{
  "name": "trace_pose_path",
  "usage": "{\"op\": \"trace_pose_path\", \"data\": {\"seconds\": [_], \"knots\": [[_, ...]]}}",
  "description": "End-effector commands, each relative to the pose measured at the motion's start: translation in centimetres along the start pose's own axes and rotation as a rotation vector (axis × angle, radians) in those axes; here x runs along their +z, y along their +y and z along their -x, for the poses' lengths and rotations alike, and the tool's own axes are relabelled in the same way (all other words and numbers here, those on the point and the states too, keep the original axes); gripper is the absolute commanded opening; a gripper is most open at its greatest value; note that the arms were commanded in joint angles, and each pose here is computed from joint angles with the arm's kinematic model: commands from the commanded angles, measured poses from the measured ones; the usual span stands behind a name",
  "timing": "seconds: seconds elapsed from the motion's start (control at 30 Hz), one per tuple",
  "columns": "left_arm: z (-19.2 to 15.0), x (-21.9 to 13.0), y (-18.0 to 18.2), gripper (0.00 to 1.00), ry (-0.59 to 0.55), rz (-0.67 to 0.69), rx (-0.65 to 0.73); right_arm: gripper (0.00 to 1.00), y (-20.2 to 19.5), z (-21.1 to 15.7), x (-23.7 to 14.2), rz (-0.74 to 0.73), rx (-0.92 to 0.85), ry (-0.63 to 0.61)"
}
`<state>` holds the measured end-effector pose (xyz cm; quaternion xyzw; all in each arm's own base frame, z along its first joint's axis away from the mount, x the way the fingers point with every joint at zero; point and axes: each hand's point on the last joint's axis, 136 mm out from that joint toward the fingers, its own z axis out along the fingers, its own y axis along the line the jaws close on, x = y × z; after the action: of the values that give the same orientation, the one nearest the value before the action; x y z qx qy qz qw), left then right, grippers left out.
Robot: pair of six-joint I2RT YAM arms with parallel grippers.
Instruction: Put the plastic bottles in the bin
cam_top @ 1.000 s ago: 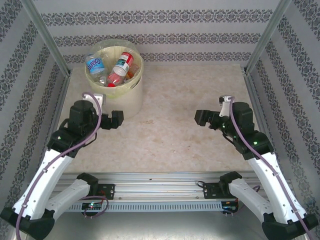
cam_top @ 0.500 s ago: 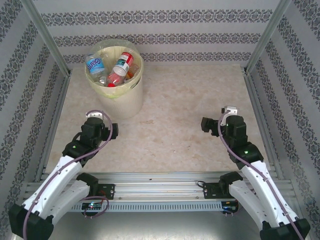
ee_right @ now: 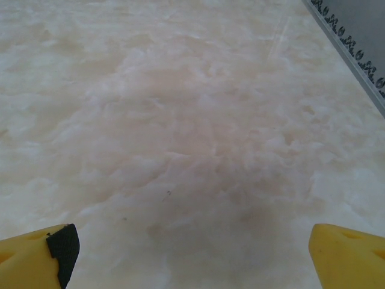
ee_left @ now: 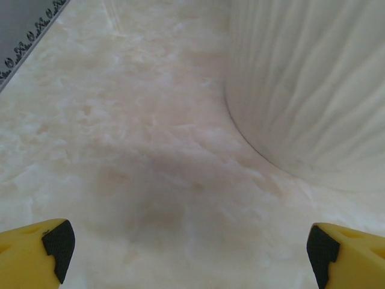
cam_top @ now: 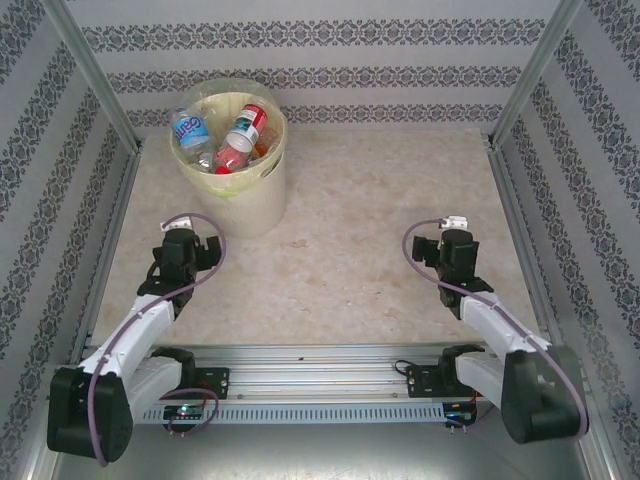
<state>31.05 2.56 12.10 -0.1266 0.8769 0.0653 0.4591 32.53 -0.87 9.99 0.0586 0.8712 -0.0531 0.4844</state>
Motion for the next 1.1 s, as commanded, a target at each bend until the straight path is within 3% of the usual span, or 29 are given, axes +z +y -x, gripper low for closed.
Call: {"op": "trace_pose_path", "data": {"seconds": [0.0,0.23,0.37,0.77,1.0,1.07], "knots": [[2.4,1.0,-0.7,1.00,-0.115,-0.047,0.014,0.98,0.5,4.2,0.7,0.024,0.004,-0.192],[2.0,3.7,-1.2,1.00,-0.150,-0.063,0.056,0.98,0.8,5.6,3.7,0.037,-0.011,-0.233],[2.2,4.6,-1.7,1.00,-0.167,-0.072,0.069,0.98,1.3,4.4,5.3,0.090,0.004,-0.238],[3.7,5.3,-2.8,1.00,-0.347,-0.128,0.106,0.98,1.9,4.2,5.7,0.141,-0.008,-0.234],[1.9,7.7,-3.1,1.00,-0.337,-0.141,0.108,0.98,1.9,4.1,5.7,0.141,-0.007,-0.232],[1.6,8.4,-2.8,1.00,-0.264,-0.123,0.104,0.98,1.9,4.1,5.7,0.141,-0.007,-0.231]]}}
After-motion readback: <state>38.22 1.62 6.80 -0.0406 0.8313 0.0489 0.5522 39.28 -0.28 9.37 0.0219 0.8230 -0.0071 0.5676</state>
